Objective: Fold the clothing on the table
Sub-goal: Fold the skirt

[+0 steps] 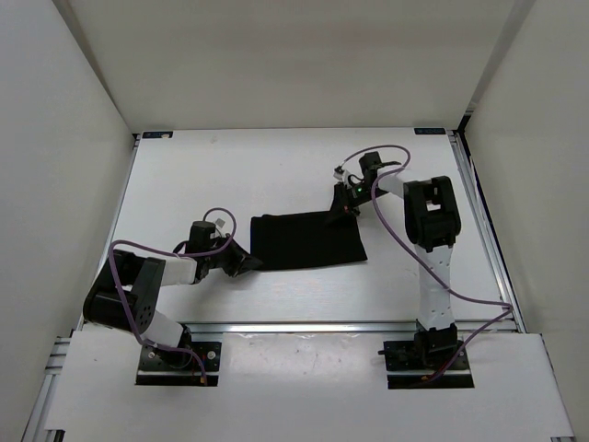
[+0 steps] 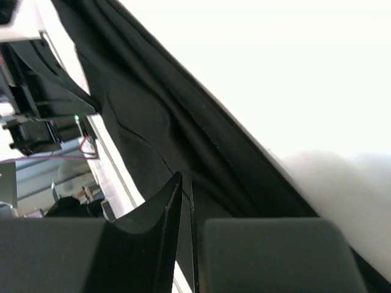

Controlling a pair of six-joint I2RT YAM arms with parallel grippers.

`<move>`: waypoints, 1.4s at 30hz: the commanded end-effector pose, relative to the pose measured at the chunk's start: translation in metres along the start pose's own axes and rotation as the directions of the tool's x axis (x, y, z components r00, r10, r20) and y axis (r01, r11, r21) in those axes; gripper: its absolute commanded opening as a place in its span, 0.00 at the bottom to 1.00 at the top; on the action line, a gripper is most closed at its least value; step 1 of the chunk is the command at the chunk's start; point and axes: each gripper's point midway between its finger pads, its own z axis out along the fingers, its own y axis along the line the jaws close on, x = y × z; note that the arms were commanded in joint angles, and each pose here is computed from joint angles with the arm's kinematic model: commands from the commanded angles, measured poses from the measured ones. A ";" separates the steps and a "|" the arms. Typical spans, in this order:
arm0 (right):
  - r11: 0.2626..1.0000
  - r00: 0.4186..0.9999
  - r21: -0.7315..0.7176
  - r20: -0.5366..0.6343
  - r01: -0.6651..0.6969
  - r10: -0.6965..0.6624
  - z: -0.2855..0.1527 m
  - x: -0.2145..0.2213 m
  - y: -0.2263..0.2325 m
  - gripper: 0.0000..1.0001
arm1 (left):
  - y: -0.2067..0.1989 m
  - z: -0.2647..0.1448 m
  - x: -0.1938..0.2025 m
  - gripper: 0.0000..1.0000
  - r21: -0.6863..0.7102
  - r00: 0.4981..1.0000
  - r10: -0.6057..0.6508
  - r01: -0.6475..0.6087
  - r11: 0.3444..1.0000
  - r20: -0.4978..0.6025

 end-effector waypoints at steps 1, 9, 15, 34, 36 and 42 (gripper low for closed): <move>0.996 0.993 -0.042 0.094 0.075 -0.071 -0.024 -0.036 0.024 0.14 | -0.009 -0.004 -0.002 0.00 0.027 1.000 0.023 -0.023 0.999 0.007; 0.984 0.975 0.169 0.206 0.049 -0.084 -0.089 -0.022 0.037 0.38 | -0.065 -0.019 -0.038 0.00 0.085 0.976 0.194 -0.202 0.976 0.095; 0.958 0.969 0.280 0.247 -0.063 -0.009 -0.115 0.026 0.013 0.63 | -0.078 -0.035 -0.076 0.00 0.048 0.950 0.250 -0.262 0.964 0.185; 0.961 0.941 0.216 0.324 -0.174 0.097 -0.081 0.058 -0.032 0.47 | 0.017 -0.030 -0.080 0.00 -0.148 0.969 0.160 -0.133 0.980 0.190; 0.972 0.937 0.163 0.333 -0.167 0.106 -0.073 0.057 -0.028 0.42 | 0.017 -0.029 -0.075 0.00 -0.139 0.970 0.161 -0.137 0.981 0.180; 0.985 0.942 0.047 0.302 -0.167 0.146 -0.051 0.068 -0.017 0.33 | 0.015 -0.025 -0.070 0.00 -0.126 0.970 0.159 -0.137 0.982 0.182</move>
